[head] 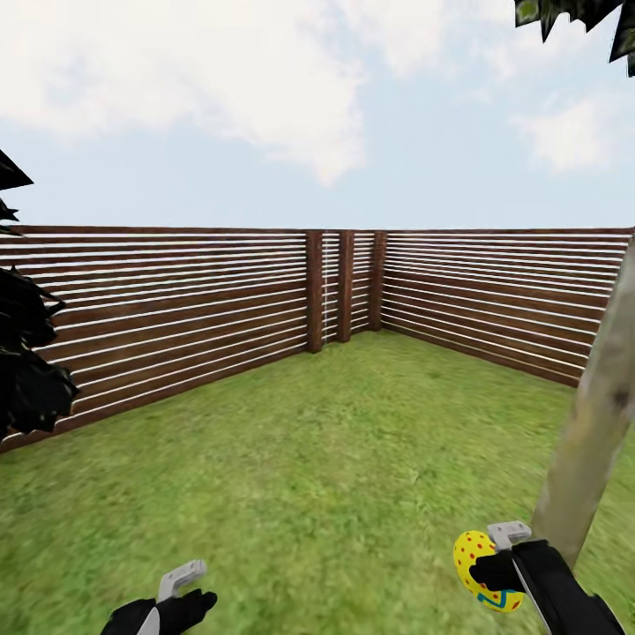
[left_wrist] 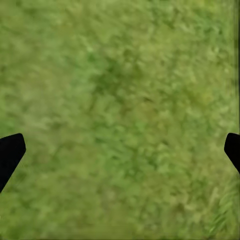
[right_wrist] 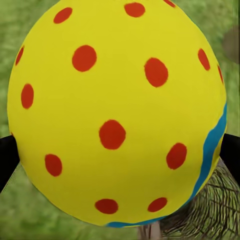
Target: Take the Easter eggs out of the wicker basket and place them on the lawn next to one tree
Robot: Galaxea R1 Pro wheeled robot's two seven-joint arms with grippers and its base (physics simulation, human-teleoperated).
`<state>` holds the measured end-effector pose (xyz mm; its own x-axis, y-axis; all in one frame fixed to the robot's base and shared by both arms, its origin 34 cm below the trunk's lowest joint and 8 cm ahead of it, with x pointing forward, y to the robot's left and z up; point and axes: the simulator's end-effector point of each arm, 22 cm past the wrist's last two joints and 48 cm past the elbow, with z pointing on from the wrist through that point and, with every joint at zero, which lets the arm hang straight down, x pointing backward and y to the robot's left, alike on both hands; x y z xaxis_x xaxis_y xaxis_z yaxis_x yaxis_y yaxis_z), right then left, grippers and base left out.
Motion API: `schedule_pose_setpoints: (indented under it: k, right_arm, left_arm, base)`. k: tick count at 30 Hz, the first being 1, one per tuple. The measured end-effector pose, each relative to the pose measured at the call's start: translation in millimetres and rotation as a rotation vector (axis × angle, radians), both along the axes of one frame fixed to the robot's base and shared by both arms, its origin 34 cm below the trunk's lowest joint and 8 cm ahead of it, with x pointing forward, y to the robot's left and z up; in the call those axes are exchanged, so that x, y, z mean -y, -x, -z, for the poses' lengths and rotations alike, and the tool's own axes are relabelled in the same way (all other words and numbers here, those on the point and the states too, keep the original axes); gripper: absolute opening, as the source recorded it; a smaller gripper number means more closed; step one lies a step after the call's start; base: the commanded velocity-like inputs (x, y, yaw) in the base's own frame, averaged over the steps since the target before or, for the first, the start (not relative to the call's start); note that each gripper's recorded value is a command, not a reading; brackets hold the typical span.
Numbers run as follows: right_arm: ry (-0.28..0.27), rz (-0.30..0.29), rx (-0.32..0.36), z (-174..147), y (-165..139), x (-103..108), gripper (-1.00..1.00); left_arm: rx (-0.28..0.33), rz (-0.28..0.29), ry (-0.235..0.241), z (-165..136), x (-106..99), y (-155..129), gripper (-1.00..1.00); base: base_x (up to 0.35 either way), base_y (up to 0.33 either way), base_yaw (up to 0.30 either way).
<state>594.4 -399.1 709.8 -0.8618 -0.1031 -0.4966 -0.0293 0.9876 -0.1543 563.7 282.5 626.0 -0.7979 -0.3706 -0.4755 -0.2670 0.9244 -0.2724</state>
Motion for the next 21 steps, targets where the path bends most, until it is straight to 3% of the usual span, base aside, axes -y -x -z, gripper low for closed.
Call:
schedule_pose_setpoints:
  k: [6,11,21]
  right_arm:
    - [0.000,0.001,0.000,-9.6,0.1,0.2,-1.00]
    - [-0.001,-0.001,0.000,-17.2,0.0,-0.8,-1.00]
    - [-0.001,-0.001,-0.001,-31.7,0.3,-1.1,-1.00]
  left_arm:
    - [-0.001,0.000,0.000,-9.3,0.5,0.3,1.00]
    - [-0.002,0.002,0.004,-16.8,5.5,0.4,1.00]
    - [-0.013,-0.007,-0.003,-32.5,-3.8,1.4,1.00]
  base:
    - [0.282,0.212,-0.280]
    - [0.301,0.153,-0.038]
    - [0.029,0.006,0.000]
